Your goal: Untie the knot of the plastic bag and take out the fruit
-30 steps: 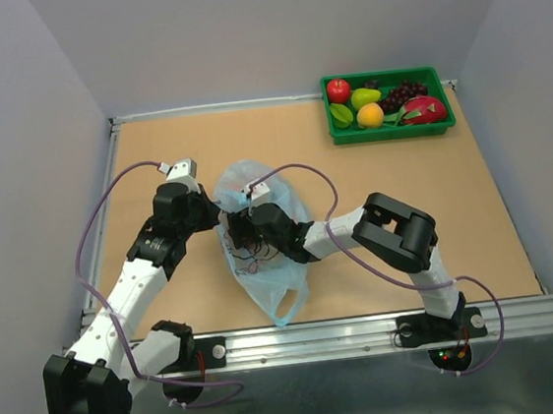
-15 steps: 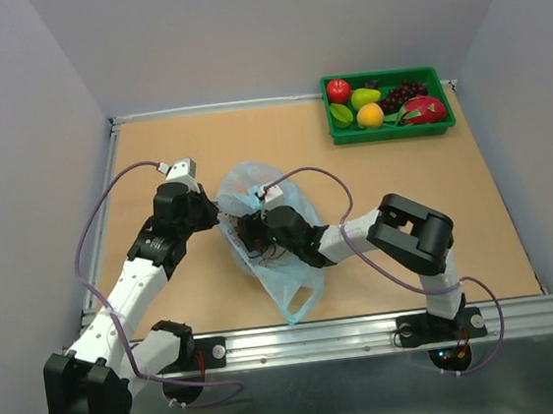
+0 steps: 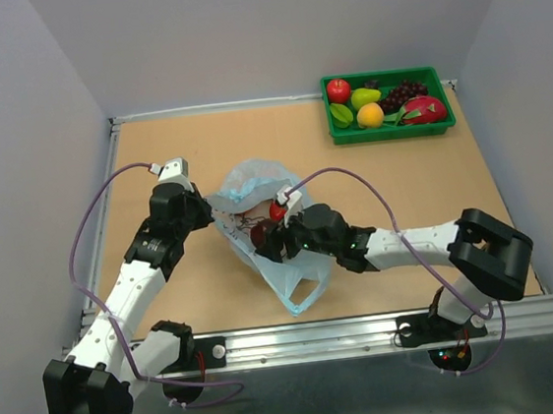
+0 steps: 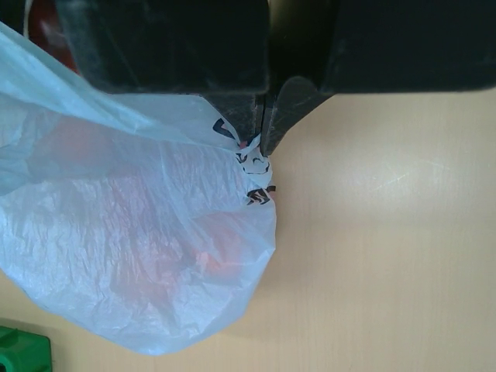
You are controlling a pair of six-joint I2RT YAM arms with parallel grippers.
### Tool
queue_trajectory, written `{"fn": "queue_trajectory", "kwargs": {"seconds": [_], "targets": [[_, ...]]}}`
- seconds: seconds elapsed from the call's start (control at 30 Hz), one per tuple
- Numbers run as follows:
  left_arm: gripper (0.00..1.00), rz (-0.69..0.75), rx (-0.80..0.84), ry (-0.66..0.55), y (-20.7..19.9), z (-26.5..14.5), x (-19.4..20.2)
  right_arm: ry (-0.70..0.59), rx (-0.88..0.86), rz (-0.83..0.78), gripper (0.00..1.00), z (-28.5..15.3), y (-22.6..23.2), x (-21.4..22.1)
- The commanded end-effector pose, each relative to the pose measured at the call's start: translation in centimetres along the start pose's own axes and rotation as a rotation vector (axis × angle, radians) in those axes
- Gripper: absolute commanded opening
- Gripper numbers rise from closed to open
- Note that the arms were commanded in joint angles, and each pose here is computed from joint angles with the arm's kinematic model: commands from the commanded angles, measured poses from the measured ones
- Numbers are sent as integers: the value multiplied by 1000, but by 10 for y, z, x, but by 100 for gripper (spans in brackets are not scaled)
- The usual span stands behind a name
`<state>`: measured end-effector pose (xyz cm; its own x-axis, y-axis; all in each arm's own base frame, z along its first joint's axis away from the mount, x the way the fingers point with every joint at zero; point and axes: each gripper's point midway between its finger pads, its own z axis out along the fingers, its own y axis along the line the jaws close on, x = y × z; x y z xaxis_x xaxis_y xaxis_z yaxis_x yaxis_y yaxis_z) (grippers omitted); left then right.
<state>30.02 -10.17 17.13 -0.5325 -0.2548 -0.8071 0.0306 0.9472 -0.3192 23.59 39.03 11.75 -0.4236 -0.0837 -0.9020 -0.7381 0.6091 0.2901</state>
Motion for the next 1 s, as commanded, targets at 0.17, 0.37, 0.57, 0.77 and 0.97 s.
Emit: {"fn": "queue_trajectory", "kwargs": {"seconds": [0.17, 0.37, 0.57, 0.77, 0.97], "targets": [[4, -8, 3, -42, -1, -3, -12, -162, 14, -118, 22, -52, 12, -90], [4, -9, -3, -41, 0, -3, -11, -314, 237, -196, 22, -100, -19, -153], [4, -7, 3, -39, -1, -2, -11, -377, 507, -129, 19, -127, -106, -194], [4, -6, 13, -38, -2, -3, -11, -422, 749, 18, 19, -145, -222, -223], [4, -3, 27, -36, -4, -4, -11, -428, 913, 247, 19, -161, -359, -210]]}}
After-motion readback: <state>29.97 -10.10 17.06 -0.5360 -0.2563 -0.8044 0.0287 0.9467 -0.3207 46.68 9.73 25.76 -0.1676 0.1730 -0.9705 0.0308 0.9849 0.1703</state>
